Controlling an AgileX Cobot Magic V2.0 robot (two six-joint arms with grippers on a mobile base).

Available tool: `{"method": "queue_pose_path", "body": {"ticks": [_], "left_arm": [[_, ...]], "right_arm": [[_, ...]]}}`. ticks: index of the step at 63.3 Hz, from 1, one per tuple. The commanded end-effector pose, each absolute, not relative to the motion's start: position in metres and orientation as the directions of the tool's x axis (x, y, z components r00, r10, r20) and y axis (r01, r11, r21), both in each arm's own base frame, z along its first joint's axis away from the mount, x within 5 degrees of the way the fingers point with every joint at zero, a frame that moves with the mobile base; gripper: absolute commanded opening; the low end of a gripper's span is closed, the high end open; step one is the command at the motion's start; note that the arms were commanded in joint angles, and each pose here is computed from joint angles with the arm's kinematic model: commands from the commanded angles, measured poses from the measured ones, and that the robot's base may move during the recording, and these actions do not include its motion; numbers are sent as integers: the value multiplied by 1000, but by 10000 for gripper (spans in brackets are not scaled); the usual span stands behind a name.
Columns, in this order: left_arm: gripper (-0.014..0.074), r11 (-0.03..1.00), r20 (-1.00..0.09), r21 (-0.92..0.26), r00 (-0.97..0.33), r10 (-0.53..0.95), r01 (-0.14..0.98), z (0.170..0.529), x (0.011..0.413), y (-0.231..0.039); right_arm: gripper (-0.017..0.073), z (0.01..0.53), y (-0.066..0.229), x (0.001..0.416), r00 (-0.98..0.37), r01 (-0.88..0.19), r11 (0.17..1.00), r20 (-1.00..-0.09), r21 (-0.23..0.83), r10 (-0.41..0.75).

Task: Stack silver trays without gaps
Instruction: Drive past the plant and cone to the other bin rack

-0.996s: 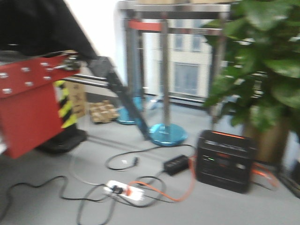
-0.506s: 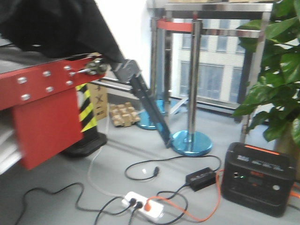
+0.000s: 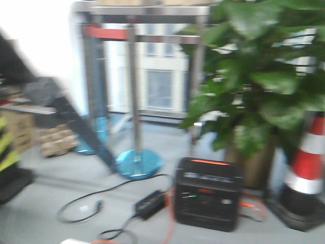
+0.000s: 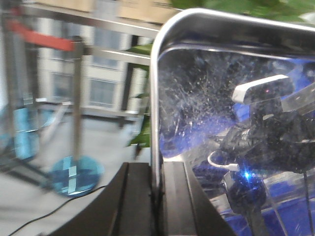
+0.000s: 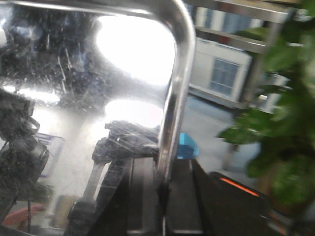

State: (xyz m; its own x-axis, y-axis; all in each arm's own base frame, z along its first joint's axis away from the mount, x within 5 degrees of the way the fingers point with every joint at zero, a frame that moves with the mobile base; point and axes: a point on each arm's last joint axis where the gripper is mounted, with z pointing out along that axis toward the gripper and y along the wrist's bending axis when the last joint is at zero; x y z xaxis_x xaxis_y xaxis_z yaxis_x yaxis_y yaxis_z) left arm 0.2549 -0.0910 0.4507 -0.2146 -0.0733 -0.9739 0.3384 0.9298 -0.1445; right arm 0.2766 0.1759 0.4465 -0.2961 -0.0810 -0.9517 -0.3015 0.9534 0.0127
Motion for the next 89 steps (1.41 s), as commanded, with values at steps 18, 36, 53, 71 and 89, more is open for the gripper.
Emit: {"method": "queue_pose_path", "body": {"ticks": [18,36,53,71,89], "left_arm": [[-16,909,-972,-202,-189,-140,364,459,250,-96],[-16,909,-972,-202,-189,-140,364,459,250,-96],[-16,909,-972,-202,-189,-140,364,459,250,-96],[-16,909,-972,-202,-189,-140,364,459,250,-96],[-16,909,-972,-202,-189,-140,364,459,250,-96]], "right_arm": [[-57,474,202,268,-27,-527,849,-999,43,34],[-57,475,203,267,-17,-534,844,-999,43,40],[-57,477,203,267,-6,-542,839,-999,43,47],[-57,477,203,267,-6,-542,839,-999,43,47],[-57,477,203,267,-6,-542,839,-999,43,47]]}}
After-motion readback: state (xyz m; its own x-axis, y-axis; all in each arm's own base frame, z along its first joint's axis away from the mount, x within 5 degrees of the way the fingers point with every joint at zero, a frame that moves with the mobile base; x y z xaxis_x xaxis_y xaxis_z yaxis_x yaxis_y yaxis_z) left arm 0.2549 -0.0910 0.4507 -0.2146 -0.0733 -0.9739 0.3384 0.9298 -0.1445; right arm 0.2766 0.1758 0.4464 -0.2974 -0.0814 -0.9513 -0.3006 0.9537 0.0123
